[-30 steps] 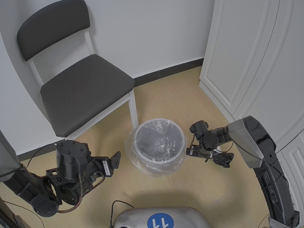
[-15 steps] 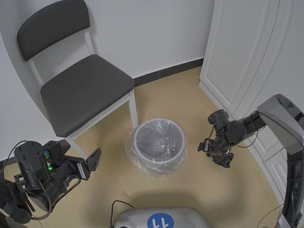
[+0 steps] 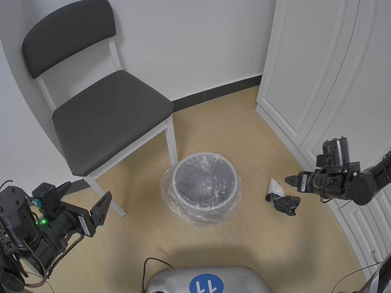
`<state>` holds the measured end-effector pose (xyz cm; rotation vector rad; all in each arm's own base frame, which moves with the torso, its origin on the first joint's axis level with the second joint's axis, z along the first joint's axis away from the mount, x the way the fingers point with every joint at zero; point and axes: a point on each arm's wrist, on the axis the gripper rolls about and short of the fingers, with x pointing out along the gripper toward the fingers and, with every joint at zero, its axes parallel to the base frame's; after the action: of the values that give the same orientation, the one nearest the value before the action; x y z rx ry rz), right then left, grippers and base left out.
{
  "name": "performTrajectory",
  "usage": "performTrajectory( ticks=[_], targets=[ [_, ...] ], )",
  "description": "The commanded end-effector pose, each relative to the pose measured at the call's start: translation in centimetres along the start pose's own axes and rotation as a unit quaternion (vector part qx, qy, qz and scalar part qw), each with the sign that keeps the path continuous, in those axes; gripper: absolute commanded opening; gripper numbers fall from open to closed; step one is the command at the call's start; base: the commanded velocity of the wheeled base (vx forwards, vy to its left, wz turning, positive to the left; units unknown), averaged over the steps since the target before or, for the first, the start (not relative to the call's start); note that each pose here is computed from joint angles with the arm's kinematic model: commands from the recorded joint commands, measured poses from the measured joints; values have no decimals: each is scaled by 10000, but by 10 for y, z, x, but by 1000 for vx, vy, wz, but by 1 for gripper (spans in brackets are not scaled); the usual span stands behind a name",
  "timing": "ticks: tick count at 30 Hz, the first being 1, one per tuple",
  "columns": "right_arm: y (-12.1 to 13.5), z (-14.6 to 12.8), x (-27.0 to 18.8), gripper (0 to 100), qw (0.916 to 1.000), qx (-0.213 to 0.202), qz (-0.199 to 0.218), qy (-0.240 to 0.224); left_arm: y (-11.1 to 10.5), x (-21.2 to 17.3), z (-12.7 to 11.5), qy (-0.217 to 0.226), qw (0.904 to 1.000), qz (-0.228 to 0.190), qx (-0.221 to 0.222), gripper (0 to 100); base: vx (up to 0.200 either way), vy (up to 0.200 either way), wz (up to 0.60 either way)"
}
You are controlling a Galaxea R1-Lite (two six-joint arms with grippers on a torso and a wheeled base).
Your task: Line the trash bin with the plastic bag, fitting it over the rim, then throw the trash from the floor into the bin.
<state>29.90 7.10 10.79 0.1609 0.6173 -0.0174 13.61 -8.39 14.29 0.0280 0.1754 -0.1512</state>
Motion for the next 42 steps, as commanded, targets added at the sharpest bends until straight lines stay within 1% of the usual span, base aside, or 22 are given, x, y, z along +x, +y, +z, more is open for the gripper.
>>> performTrajectory(
  ticks=[1,2,3,6,9,10,12,16,17,18,20,22,27,36,39,41,42],
  targets=[
    [-25,7,-14,100,9993,122,-275,-239,2,-4,11,-280,9996,20,-75,100,0,0,0],
    [-25,7,-14,100,9993,122,-275,-239,2,-4,11,-280,9996,20,-75,100,0,0,0],
    [-29,6,-3,100,9991,155,-373,-141,3,-6,14,-340,9994,-15,-105,100,0,0,0],
    [-30,-1,19,100,9987,173,-465,103,4,-9,14,-395,9991,-11,-132,100,0,0,0],
    [-30,-1,19,100,9987,173,-465,103,4,-9,14,-395,9991,-11,-132,100,0,0,0],
    [-37,-9,47,100,9971,246,-626,350,7,-17,17,-552,9983,-81,-188,100,0,0,0],
    [-41,-10,54,100,9964,284,-689,401,7,-20,19,-619,9977,-140,-225,100,0,0,0],
    [-44,-9,59,100,9959,375,-718,408,10,-29,21,-777,9948,-587,-281,100,0,0,0],
    [-44,-9,59,100,9960,377,-714,393,10,-29,21,-784,9947,-610,-282,100,0,0,0],
    [-43,-7,57,100,9960,427,-706,353,11,-33,21,-797,9929,-841,-280,100,0,0,0],
    [-42,-5,56,100,9962,434,-691,317,11,-35,20,-803,9908,-1055,-274,100,-200,0,0],
    [-42,-3,54,100,9963,425,-684,287,12,-37,17,-769,9898,-1168,-262,100,-200,0,0],
    [-39,-7,57,100,9965,394,-657,345,14,-38,13,-732,9902,-1160,-266,100,-200,0,0],
    [-43,-13,78,100,9950,433,-752,489,14,-38,12,-740,9901,-1167,-253,100,0,0,0],
    [-52,-19,100,100,9924,586,-886,619,14,-38,10,-675,9906,-1170,-230,100,0,0,0],
    [-52,-19,100,100,9924,586,-886,619,14,-38,10,-675,9906,-1170,-230,100,0,0,0],
    [-64,-24,126,100,9882,913,-1030,671,13,-36,10,-638,9908,-1169,-225,100,0,0,0]
  ],
)
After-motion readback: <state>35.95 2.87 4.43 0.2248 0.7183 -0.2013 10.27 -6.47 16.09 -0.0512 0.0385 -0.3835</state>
